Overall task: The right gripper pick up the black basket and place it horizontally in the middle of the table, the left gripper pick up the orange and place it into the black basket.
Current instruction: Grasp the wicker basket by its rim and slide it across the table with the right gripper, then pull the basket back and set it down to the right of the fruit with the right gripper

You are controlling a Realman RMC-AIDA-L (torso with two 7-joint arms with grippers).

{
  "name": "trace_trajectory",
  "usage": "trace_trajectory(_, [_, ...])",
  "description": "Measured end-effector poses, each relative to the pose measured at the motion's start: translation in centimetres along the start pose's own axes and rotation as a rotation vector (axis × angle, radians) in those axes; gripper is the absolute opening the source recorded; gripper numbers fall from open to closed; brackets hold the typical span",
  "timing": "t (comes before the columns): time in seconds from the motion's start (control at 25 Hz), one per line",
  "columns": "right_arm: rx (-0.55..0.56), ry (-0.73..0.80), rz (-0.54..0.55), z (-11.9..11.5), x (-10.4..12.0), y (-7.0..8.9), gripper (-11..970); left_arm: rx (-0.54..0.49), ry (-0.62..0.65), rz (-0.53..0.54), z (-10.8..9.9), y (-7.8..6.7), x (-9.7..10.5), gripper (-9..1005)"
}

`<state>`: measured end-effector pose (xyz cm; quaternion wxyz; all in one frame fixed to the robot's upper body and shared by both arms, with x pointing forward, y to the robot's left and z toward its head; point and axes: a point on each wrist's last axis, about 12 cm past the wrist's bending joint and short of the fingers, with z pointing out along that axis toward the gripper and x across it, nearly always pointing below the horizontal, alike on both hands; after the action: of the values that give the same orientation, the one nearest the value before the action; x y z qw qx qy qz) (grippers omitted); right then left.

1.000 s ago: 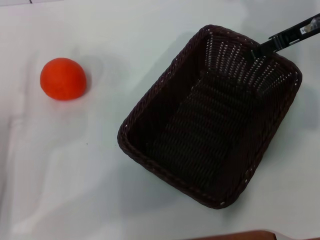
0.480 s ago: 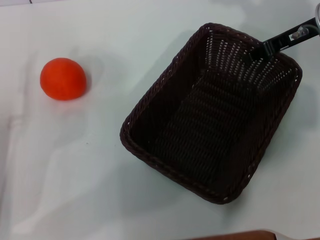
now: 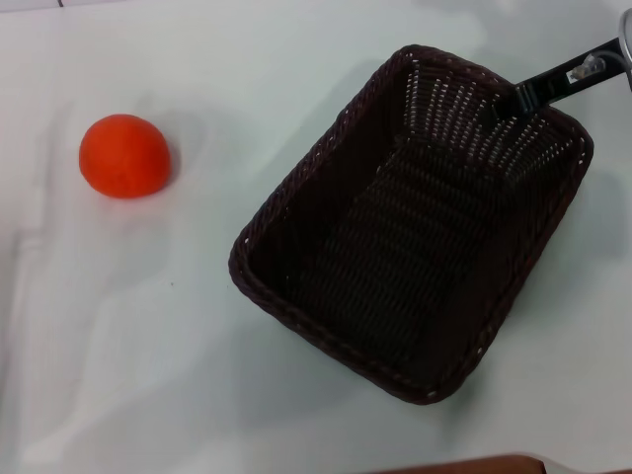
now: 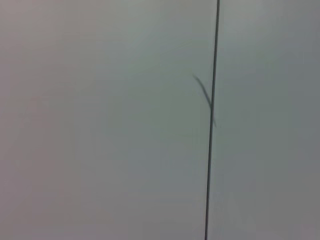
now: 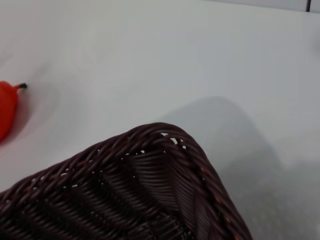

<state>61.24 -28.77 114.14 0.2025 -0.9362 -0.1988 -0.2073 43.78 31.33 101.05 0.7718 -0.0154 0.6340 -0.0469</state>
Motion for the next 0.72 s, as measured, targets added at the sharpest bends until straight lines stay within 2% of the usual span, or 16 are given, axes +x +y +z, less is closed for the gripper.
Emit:
trace_trajectory(0.32, [0.077, 0.127, 0.252, -1.0, -1.3, 0.0, 222, -0.004, 0.011, 0.01, 0.2, 0.4, 0.0, 893])
trace_trajectory(0.52, [0.183, 0.23, 0.461, -0.9, -3.6, 0.3, 215, 0.009, 0.012, 0.031, 1.4, 0.9, -0.3, 892])
trace_trajectory(0.72, [0.189, 0.242, 0.601, -0.6, -5.8, 0.9, 211, 0.009, 0.022, 0.042, 2.2, 1.1, -0.3, 892])
